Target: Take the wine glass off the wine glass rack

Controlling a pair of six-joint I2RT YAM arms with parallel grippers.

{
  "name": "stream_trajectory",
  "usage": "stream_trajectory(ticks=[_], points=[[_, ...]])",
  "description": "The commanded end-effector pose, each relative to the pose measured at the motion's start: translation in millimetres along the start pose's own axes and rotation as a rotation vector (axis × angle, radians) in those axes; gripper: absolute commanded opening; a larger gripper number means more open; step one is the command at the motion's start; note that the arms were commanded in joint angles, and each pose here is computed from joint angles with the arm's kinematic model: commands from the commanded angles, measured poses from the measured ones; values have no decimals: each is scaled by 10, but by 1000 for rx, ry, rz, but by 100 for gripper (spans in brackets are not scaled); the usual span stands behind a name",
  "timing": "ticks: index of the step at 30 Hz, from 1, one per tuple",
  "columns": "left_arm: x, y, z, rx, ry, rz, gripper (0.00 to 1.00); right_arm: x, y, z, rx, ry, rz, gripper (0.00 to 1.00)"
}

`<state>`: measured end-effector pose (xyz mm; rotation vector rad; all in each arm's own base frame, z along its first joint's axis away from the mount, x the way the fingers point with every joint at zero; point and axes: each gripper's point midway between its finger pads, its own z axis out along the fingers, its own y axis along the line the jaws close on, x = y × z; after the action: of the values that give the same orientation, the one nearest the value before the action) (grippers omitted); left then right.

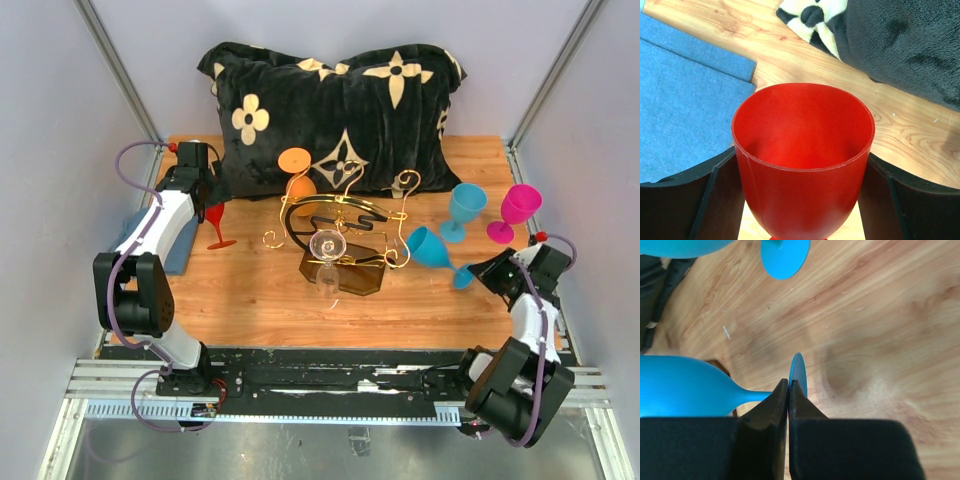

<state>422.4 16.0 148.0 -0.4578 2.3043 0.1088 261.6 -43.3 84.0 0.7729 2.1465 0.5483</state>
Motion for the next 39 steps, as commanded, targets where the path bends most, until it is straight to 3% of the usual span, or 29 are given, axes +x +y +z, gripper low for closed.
stream_trajectory(ticks=[1,5,20,28,39], points=[[-106,3,-54,8,-38,-13,57,27,200,76,-193,6,54,1],[-107,12,-54,3,-40,-13,57,91,232,183,-289,20,109,1],[-126,36,-52,-11,-48,-12,57,463,28,512,-385,154,270,1],[-165,45,-67,-18,-57,-8,57,599,-90,623,-383,191,303,1],[-154,38,-68,-11,-58,-8,57,711,-224,673,-311,247,315,8]])
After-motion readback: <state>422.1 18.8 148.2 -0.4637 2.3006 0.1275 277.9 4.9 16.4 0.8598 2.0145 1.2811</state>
